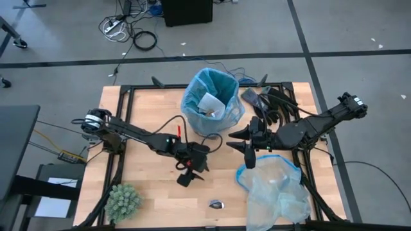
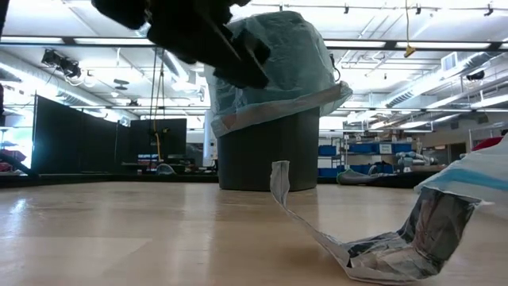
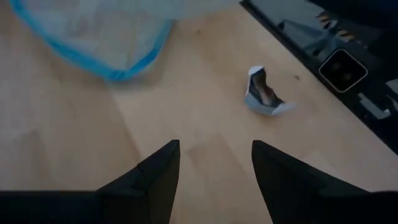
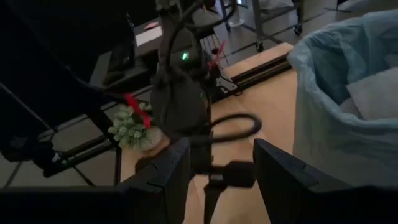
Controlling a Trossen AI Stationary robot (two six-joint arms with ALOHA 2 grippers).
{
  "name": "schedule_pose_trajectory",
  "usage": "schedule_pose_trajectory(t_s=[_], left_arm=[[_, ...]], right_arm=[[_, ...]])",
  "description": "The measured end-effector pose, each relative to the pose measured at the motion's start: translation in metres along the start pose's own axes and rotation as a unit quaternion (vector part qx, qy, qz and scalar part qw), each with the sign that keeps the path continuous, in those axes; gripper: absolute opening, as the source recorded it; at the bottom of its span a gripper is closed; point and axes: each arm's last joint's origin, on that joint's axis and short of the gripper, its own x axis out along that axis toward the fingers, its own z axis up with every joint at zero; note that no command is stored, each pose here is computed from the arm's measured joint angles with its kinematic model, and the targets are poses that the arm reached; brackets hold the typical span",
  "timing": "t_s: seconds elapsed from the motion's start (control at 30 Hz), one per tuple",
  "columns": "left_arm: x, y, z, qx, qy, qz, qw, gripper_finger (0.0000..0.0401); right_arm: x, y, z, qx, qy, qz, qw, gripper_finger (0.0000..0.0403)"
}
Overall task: Place trash/remove bag and relplace
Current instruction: Put the plastic wrapper into the trash bin
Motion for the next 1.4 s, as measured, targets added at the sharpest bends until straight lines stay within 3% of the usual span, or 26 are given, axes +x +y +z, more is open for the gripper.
schedule_pose_trajectory(t_s=[0.2, 0.43, 0.57, 0.7, 0.83, 1.07, 1.4], left_arm=[[0.035, -0.017, -0.001, 0.03, -0.04, -0.049, 0.998, 0.0203], [0.078, -0.037, -0.022, 0.054, -0.024, -0.081, 0.995, 0.0202], [0.091, -0.048, -0.031, 0.105, -0.013, -0.094, 0.99, 0.0202], [0.101, -0.058, -0.033, 0.177, -0.026, -0.075, 0.981, 0.0202], [0.107, -0.059, -0.028, 0.205, -0.066, -0.042, 0.976, 0.0202], [0.107, -0.057, -0.018, 0.225, -0.121, -0.003, 0.967, 0.0202], [0.108, -0.057, -0.024, 0.248, -0.093, -0.01, 0.964, 0.0202]], right_arm=[[0.003, -0.005, 0.001, 0.017, -0.003, -0.021, 1.0, 0.0158], [0.003, -0.005, 0.001, 0.053, -0.002, -0.02, 0.998, 0.0157], [0.003, -0.005, 0.001, 0.065, -0.003, -0.019, 0.998, 0.0157], [0.003, -0.006, 0.001, 0.065, -0.004, -0.021, 0.998, 0.0157], [0.005, -0.007, 0.003, 0.072, -0.009, -0.024, 0.997, 0.0157], [0.005, -0.008, 0.006, 0.088, -0.019, -0.022, 0.996, 0.0157], [0.008, -0.011, 0.008, 0.093, -0.026, -0.027, 0.995, 0.0157]])
